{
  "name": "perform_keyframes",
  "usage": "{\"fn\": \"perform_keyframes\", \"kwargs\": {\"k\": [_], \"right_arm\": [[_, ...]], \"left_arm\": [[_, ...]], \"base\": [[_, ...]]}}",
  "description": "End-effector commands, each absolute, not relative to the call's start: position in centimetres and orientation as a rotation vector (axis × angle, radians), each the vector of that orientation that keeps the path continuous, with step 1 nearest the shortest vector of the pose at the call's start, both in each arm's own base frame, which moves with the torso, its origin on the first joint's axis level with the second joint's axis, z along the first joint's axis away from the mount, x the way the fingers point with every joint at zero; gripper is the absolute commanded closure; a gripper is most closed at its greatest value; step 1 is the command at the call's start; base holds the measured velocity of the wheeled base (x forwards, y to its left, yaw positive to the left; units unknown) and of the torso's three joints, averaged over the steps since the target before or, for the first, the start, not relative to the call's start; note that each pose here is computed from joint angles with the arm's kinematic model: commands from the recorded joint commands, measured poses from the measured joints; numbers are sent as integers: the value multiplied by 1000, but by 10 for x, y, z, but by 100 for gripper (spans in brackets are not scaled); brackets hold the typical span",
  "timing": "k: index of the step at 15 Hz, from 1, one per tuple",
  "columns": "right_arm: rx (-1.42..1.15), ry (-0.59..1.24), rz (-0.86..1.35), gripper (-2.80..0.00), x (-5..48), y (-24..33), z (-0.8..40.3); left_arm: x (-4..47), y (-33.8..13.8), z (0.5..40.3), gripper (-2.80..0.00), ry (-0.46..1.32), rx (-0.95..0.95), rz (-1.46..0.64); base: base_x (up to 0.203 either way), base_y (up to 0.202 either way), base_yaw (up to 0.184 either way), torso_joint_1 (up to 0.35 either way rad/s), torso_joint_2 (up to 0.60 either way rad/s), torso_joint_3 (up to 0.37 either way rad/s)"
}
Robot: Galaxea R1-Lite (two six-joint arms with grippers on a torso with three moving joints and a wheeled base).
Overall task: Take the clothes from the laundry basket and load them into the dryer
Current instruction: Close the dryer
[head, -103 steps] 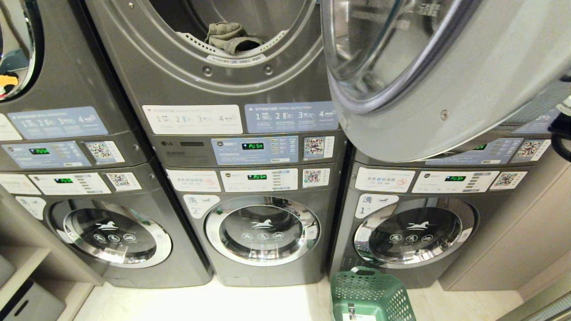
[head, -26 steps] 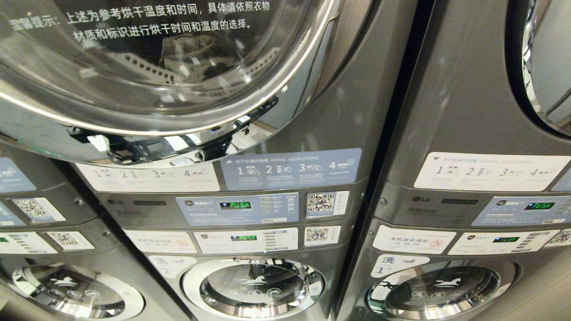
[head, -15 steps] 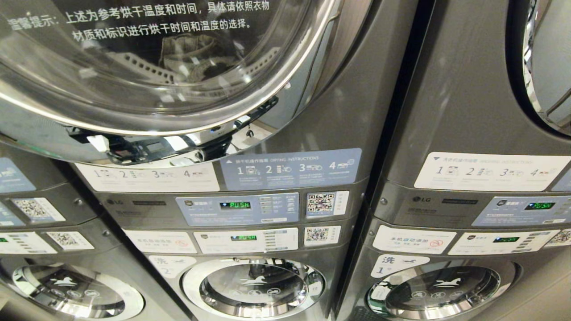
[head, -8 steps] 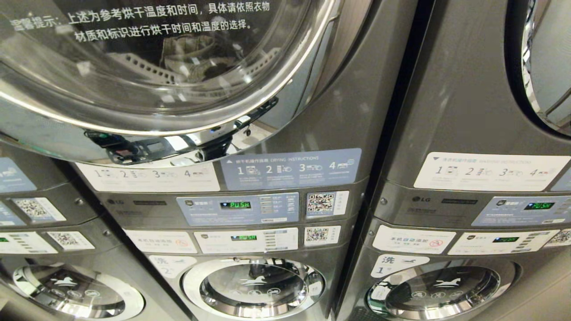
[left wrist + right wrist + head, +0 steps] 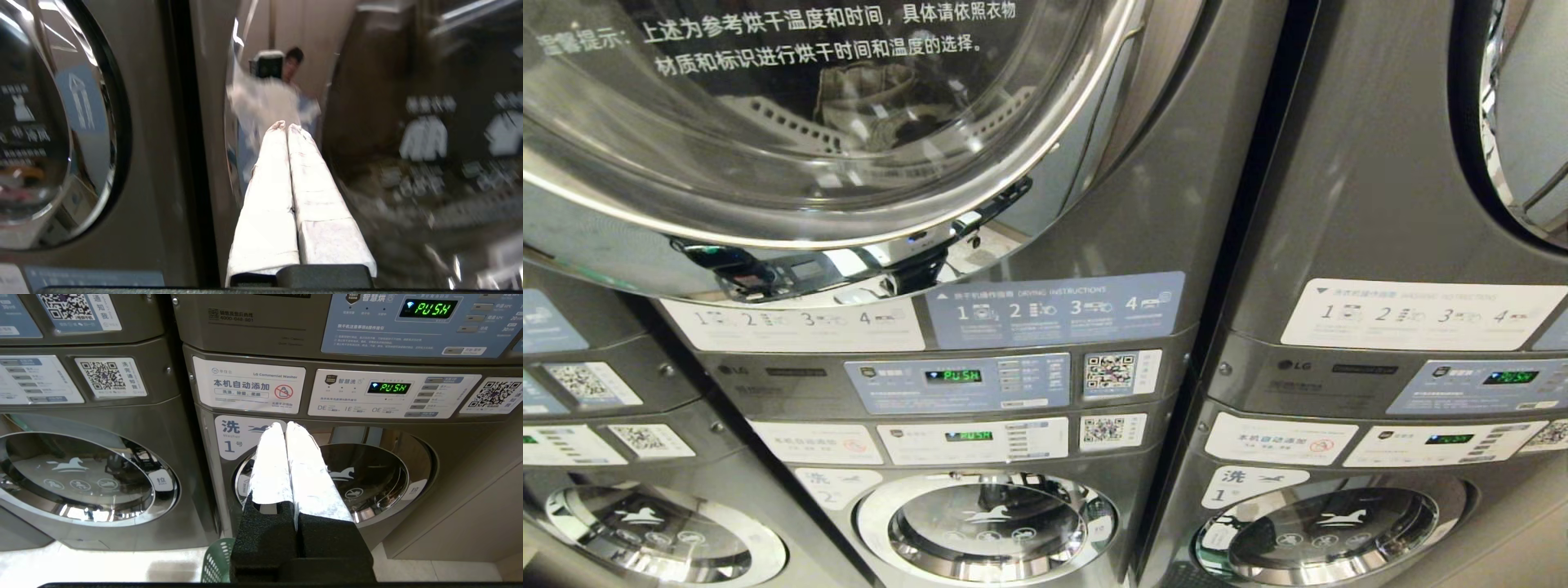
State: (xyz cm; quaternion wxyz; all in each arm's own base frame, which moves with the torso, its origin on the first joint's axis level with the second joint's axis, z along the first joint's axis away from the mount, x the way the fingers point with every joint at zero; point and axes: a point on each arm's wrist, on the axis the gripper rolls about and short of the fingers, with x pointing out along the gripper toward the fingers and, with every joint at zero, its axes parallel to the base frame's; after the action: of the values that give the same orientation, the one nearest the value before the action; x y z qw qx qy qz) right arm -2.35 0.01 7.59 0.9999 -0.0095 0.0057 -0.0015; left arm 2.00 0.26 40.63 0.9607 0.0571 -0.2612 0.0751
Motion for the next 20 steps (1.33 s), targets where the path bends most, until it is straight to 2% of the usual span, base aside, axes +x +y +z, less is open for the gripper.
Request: {"fn": "perform_keyframes", "kwargs": {"k": [1, 14, 20], "right_arm": [[-17, 11, -3, 0, -24, 0, 76], [-17, 9, -3, 0, -24, 0, 76], [-15, 9, -3, 0, -23, 0, 76]], "left_arm": [[68, 4, 424, 0, -485, 128, 169], [114, 6, 418, 0, -392, 141, 175], [137, 8, 429, 0, -444, 138, 188]], "base": [[0, 0, 0, 0, 0, 0], [0, 0, 0, 0, 0, 0], [0, 0, 0, 0, 0, 0]]}}
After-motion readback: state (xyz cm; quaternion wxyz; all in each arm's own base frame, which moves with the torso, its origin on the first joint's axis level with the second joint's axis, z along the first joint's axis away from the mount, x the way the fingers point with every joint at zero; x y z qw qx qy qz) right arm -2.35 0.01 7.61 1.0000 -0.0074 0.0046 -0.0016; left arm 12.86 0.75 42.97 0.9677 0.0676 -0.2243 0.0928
